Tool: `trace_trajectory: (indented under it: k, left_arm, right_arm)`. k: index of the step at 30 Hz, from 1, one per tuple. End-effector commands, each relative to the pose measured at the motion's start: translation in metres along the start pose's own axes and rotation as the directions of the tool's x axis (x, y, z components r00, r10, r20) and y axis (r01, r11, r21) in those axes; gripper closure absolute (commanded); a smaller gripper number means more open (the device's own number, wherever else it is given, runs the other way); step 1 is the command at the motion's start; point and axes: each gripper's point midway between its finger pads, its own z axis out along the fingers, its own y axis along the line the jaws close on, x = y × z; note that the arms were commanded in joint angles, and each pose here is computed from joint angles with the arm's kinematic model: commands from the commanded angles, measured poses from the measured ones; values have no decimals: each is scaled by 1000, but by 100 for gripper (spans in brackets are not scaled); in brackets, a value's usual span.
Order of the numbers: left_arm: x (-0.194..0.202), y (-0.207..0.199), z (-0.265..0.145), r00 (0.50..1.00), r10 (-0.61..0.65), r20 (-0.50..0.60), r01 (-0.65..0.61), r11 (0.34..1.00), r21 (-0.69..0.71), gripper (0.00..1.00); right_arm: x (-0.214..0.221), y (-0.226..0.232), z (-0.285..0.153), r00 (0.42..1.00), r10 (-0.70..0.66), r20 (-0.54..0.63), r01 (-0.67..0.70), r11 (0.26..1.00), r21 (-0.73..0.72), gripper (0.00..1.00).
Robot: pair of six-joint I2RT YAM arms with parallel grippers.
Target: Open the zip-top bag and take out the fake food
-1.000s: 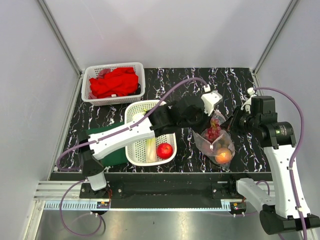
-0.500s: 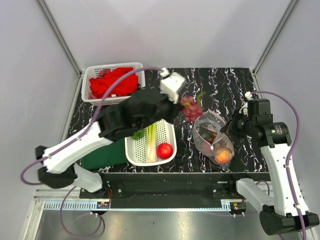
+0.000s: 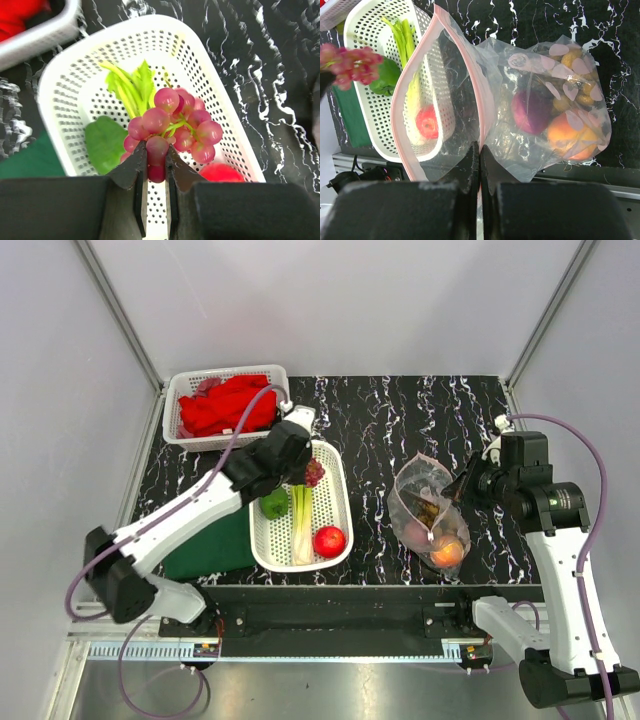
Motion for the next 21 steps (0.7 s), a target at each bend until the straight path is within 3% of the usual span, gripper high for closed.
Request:
trace_trajectory:
  k: [1, 5, 11, 12, 13, 14, 15, 17, 21]
  left_arm:
    - [-11, -24, 38, 999, -47, 23, 46, 998, 43, 100]
    - [18, -30, 92, 995, -31, -93, 30, 999, -22, 100]
    - [46, -25, 125, 973, -130, -189, 102, 983, -153, 100]
    - [49, -26, 124, 969, -140, -203, 110, 982, -151, 93]
    - [51, -30, 122, 965, -152, -215, 125, 983, -134, 68]
    - [52, -33, 120, 960, -172, -221, 147, 981, -126, 49]
    - [53, -33, 114, 957, -185, -222, 162, 980, -119, 39]
    - [53, -39, 104, 949, -211, -236, 197, 977, -81, 24]
    - [38, -53, 65, 949, -236, -209, 249, 968, 35, 23]
  right_arm:
    - [-9, 9, -10, 999, -18, 42, 20, 999, -32, 100]
    - [-11, 12, -14, 999, -3, 52, 5, 999, -40, 100]
    - [-8, 12, -16, 999, 12, 47, -10, 999, -39, 100]
    - [-8, 12, -16, 999, 10, 49, -8, 999, -41, 100]
    - [-7, 12, -16, 999, 11, 49, -9, 999, -42, 100]
    - [-4, 11, -15, 999, 12, 39, -10, 999, -41, 100]
    - [-3, 11, -14, 999, 14, 35, -12, 999, -42, 100]
    - [-1, 13, -13, 1000, 15, 22, -14, 998, -54, 100]
    - [-1, 16, -12, 1000, 5, 11, -5, 997, -73, 100]
